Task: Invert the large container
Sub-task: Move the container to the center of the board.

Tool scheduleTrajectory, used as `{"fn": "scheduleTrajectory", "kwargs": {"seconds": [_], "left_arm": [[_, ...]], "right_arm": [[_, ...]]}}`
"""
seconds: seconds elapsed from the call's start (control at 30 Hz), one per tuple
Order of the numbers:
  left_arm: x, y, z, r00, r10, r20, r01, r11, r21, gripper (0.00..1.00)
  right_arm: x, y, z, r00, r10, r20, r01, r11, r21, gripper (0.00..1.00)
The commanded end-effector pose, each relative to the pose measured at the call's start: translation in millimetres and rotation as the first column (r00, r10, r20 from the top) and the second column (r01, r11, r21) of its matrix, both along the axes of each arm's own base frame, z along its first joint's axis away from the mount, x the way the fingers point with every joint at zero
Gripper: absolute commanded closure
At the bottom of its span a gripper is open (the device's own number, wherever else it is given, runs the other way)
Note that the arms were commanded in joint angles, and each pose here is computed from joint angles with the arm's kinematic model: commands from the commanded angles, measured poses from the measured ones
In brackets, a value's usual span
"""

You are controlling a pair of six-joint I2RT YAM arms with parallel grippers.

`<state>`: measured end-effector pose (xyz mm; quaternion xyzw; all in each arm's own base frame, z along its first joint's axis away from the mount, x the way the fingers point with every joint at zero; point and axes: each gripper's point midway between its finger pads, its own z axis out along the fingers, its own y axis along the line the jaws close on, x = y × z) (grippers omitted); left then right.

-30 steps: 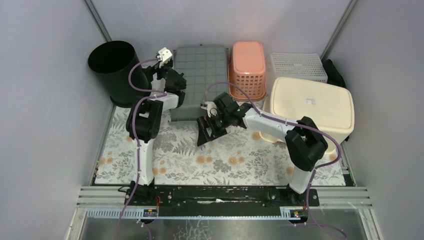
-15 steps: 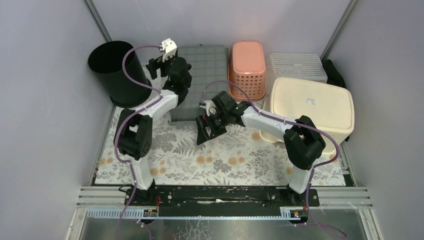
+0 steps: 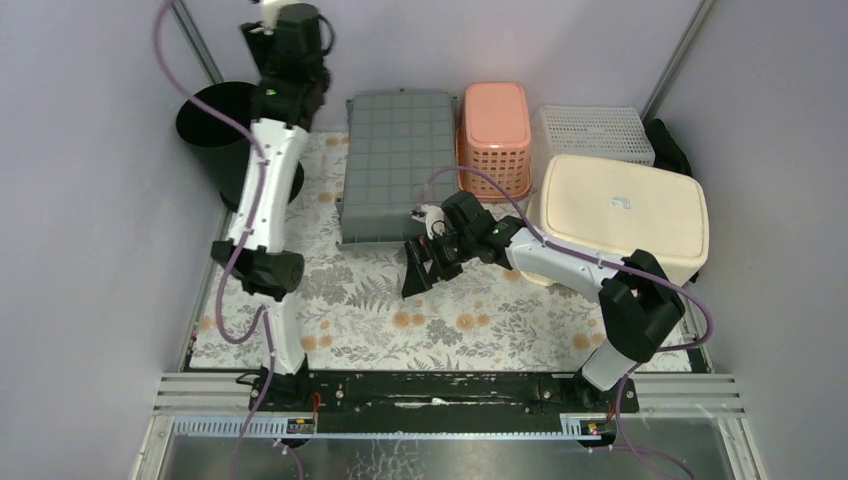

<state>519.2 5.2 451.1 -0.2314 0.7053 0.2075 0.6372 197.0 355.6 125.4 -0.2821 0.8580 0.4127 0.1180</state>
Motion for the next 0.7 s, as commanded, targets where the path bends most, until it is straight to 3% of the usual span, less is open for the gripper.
{"fn": "scheduleTrajectory", "kwargs": {"seconds": [0.0,0.1,0.2,0.23,0.37,0.5,0.6,0.67], "left_arm": [[-12,44,-37,0.983,-0.152,-0.105,0.131,0.975,-0.18,0.28],[-13,65,-48,0.974,-0.225,-0.015,0.213,0.941,-0.263,0.25],[-8,58,-50,0.956,-0.289,0.043,0.291,0.93,-0.223,0.01],[-6,53,-54,0.947,-0.317,0.054,0.321,0.924,-0.207,0.0],[-2,43,-49,0.901,-0.403,0.159,0.42,0.904,-0.086,0.0],[12,38,-52,0.871,-0.46,0.171,0.467,0.884,-0.004,0.0],[19,33,-51,0.837,-0.525,0.157,0.526,0.85,0.037,0.16],[16,34,-49,0.822,-0.537,0.191,0.536,0.842,0.063,0.18]], "right_arm": [[-6,7,28,0.999,0.024,0.042,-0.029,0.992,0.122,0.01],[-9,7,30,0.999,0.03,0.042,-0.035,0.99,0.137,0.01],[-9,7,32,0.998,0.035,0.044,-0.041,0.988,0.147,0.01],[-9,8,31,0.998,0.036,0.043,-0.042,0.988,0.146,0.01],[-7,11,31,0.999,0.036,0.04,-0.042,0.988,0.149,0.01],[-4,13,28,0.999,0.034,0.024,-0.037,0.99,0.136,0.01],[-2,13,26,0.999,0.032,0.021,-0.035,0.992,0.12,0.01],[-1,13,25,0.999,0.037,0.025,-0.039,0.994,0.105,0.01]]}}
